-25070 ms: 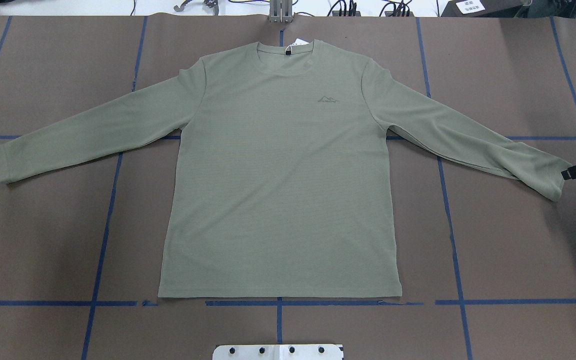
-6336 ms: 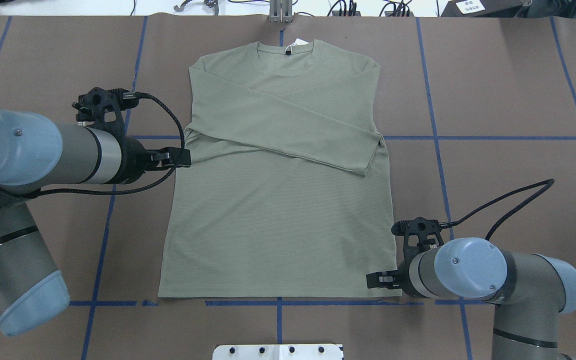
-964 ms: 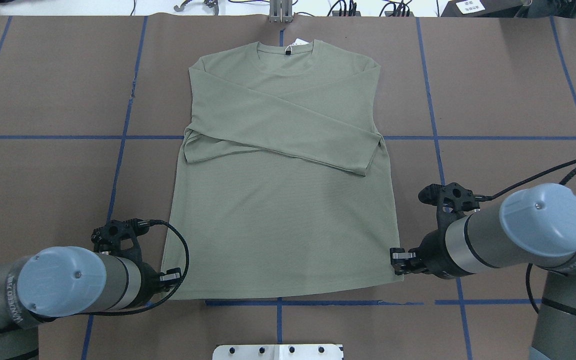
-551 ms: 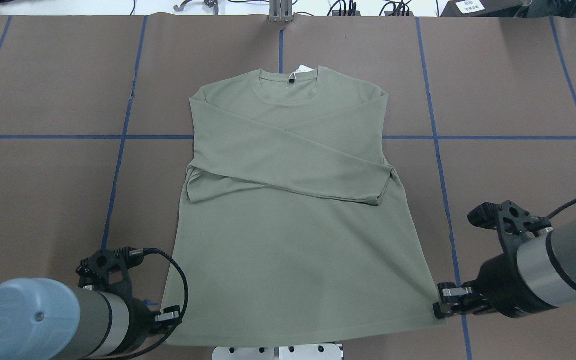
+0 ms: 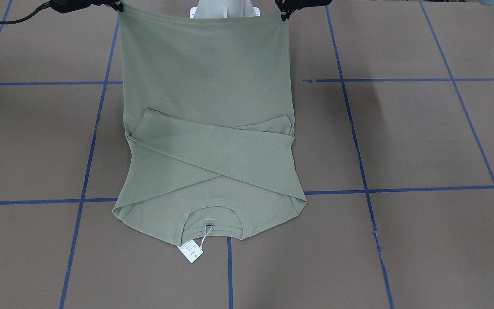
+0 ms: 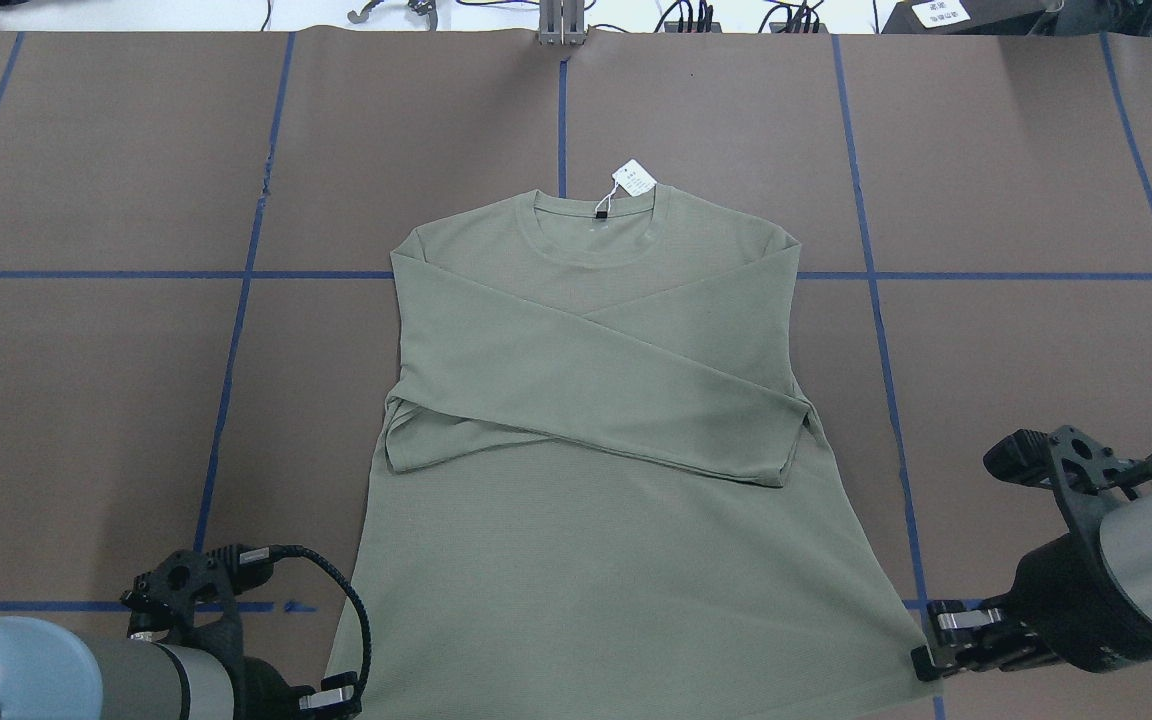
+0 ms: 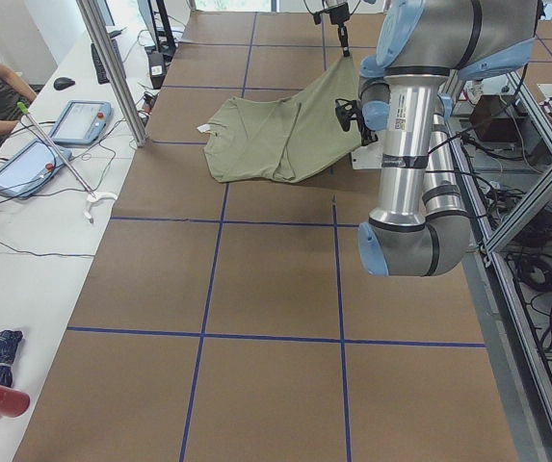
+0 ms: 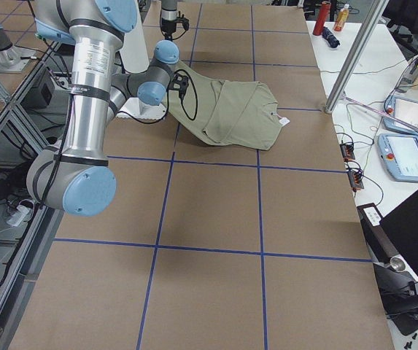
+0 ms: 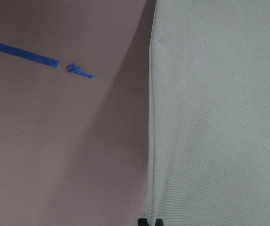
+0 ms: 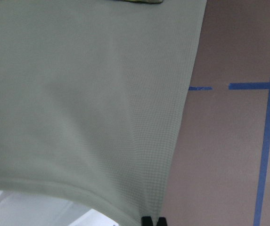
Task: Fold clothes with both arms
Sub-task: 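Lift the hem with both grippers and pull it toward the robot, then fold the hem with both grippers up toward the collar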
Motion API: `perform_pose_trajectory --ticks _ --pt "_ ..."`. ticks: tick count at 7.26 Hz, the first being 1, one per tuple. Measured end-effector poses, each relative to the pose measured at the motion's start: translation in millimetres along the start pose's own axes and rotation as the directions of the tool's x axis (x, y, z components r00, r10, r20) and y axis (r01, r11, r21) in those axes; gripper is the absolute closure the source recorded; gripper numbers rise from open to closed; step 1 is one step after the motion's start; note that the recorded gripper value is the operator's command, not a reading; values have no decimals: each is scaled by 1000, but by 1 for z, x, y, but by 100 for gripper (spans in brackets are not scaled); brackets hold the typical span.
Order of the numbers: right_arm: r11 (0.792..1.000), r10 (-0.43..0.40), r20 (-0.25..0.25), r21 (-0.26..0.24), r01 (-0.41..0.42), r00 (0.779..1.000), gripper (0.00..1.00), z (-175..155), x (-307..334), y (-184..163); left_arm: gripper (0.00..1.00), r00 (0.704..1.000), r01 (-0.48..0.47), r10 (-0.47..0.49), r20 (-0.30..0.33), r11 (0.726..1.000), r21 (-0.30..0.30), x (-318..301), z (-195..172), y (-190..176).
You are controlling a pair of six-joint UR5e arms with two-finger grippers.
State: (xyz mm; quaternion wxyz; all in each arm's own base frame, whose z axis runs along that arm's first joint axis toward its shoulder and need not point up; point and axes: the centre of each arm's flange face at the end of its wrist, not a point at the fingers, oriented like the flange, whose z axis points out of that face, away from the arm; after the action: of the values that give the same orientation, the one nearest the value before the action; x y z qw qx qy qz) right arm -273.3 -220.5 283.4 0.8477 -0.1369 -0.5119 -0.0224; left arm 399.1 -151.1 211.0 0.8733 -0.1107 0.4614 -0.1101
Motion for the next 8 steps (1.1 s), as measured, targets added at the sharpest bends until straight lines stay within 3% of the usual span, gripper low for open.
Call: perform_pose_trajectory --ticks 4,8 --pt "980 59 -5 189 -57 998 100 -13 22 -104 100 998 30 -17 -64 978 207 29 -29 -107" --pt "941 117 31 315 -121 993 100 -27 -7 -219 100 997 59 -36 -70 928 367 71 -49 -235"
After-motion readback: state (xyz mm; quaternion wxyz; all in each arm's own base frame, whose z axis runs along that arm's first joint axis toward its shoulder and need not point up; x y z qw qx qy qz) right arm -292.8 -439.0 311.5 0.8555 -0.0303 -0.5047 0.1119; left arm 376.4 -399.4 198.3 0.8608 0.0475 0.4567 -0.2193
